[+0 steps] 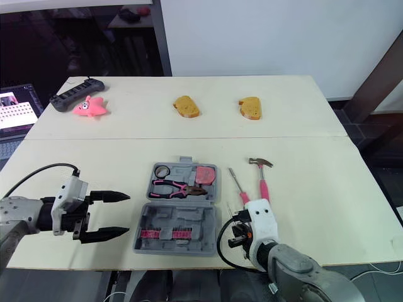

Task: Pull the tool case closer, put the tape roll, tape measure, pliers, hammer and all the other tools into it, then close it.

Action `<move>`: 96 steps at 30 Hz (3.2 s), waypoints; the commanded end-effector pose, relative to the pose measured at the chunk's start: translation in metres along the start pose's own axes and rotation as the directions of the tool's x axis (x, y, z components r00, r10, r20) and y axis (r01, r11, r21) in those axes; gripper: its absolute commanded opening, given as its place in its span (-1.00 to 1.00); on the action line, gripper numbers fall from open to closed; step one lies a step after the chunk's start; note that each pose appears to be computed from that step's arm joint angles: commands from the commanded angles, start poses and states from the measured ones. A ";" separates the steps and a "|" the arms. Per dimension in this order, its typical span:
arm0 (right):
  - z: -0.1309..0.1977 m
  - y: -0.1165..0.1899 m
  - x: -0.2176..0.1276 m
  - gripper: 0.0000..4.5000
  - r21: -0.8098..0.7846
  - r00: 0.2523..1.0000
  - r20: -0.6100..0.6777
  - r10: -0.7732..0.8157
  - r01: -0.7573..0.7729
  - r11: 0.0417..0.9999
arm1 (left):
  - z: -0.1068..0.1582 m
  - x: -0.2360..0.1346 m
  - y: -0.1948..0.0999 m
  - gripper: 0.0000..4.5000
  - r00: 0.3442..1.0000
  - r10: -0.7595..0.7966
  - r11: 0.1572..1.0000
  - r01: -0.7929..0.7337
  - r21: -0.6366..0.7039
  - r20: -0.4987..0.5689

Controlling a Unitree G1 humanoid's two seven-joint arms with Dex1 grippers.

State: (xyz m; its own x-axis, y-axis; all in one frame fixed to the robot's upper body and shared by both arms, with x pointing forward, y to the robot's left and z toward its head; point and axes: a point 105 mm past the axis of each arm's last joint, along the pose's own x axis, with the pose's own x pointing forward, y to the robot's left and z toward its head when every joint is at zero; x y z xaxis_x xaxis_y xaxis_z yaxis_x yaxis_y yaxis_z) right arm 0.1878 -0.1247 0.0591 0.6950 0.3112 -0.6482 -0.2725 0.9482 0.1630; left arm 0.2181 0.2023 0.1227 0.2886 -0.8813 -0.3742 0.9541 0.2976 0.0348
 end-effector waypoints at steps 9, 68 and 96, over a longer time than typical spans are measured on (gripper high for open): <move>-0.001 -0.005 0.020 -0.54 0.039 0.998 -0.013 -0.057 0.058 0.998 | 0.009 -0.005 0.002 1.00 1.000 0.013 0.998 -0.012 0.054 -0.009; 0.025 -0.011 0.055 0.98 -0.224 0.723 -0.688 -0.059 -0.289 -0.931 | 0.008 -0.003 -0.008 1.00 0.995 0.099 0.994 -0.099 0.050 0.006; 0.045 0.014 0.055 -0.96 -0.282 0.762 -0.647 0.005 -0.234 -0.931 | 0.005 -0.004 0.003 1.00 0.996 0.085 0.995 -0.084 0.059 -0.012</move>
State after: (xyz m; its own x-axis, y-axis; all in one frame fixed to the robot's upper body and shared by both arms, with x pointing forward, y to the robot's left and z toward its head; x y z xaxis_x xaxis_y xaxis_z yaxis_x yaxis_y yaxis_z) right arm 0.2477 -0.1087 0.0469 0.0811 0.0870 -0.9929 -0.1061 -0.9898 -0.0954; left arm 0.2200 0.2055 0.1248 0.3756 -0.8449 -0.3808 0.9251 0.3665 0.0994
